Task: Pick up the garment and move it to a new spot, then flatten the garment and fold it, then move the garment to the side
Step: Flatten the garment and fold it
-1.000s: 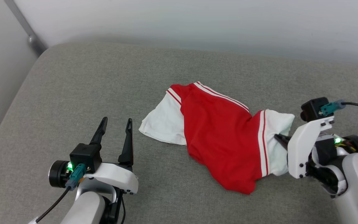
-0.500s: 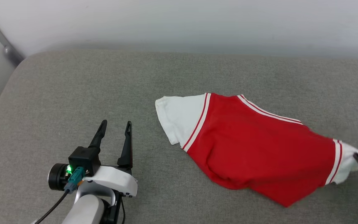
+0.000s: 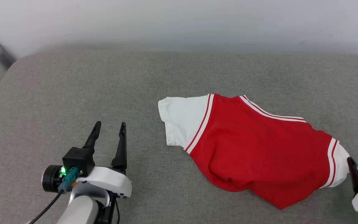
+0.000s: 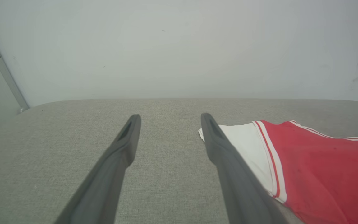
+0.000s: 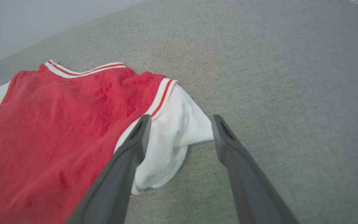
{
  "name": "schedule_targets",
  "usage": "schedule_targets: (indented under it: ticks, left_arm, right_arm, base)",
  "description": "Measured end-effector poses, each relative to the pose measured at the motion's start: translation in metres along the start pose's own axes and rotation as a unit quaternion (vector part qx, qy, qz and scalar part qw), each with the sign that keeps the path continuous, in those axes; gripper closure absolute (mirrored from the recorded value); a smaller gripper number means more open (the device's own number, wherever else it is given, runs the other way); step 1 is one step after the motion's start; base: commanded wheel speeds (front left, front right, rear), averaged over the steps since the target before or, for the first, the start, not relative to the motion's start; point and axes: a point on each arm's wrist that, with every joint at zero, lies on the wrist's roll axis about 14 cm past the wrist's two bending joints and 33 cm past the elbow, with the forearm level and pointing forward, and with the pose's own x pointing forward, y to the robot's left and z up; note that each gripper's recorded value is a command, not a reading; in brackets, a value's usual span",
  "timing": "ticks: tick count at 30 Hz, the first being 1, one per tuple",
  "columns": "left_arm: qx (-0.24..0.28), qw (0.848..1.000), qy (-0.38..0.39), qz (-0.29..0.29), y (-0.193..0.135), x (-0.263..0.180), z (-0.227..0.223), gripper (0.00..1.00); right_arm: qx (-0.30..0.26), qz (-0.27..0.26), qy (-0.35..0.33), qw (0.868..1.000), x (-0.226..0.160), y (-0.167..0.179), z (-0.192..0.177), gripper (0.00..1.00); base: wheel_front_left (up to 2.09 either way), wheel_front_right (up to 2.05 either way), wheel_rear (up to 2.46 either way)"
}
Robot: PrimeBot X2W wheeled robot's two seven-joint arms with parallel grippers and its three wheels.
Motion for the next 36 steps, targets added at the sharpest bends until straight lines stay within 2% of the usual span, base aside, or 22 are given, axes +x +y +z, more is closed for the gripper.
schedule_targets:
  ticks: [3, 7, 13, 21, 27, 30, 36]
  left_arm:
    - [-0.001, 1.000, 0.000, 0.004, 0.001, -0.004, 0.002, 0.00]
    - [-0.001, 1.000, 0.001, 0.004, 0.001, -0.011, 0.005, 0.00]
    - [0.007, 1.000, 0.004, 0.008, 0.005, -0.020, 0.008, 0.00]
    - [0.012, 1.000, 0.019, 0.015, 0.008, -0.030, 0.007, 0.00]
    - [0.014, 0.999, 0.032, 0.007, 0.003, -0.027, 0.003, 0.00]
    - [0.019, 0.999, 0.036, -0.012, -0.002, -0.016, 0.005, 0.00]
    - [0.014, 0.995, 0.046, -0.084, -0.033, 0.028, 0.019, 0.00]
  right_arm:
    - [-0.020, -0.006, -0.077, 0.997, -0.011, -0.004, 0.029, 0.00]
    - [-0.070, -0.008, -0.165, 0.984, -0.030, 0.000, 0.065, 0.00]
    - [-0.115, 0.029, -0.232, 0.966, -0.054, 0.040, 0.084, 0.00]
    - [-0.125, 0.081, -0.235, 0.961, -0.076, 0.084, 0.065, 0.00]
    - [-0.119, 0.096, -0.241, 0.958, -0.086, 0.094, 0.061, 0.00]
    - [-0.116, 0.097, -0.240, 0.959, -0.086, 0.095, 0.060, 0.00]
    - [-0.110, 0.096, -0.236, 0.961, -0.074, 0.097, 0.063, 0.00]
  base:
    - [0.00, 0.00, 0.00]
    - [0.00, 0.00, 0.00]
    - [0.00, 0.00, 0.00]
    - [0.00, 0.00, 0.00]
    - [0.00, 0.00, 0.00]
    - [0.00, 0.00, 0.00]
    - [0.00, 0.00, 0.00]
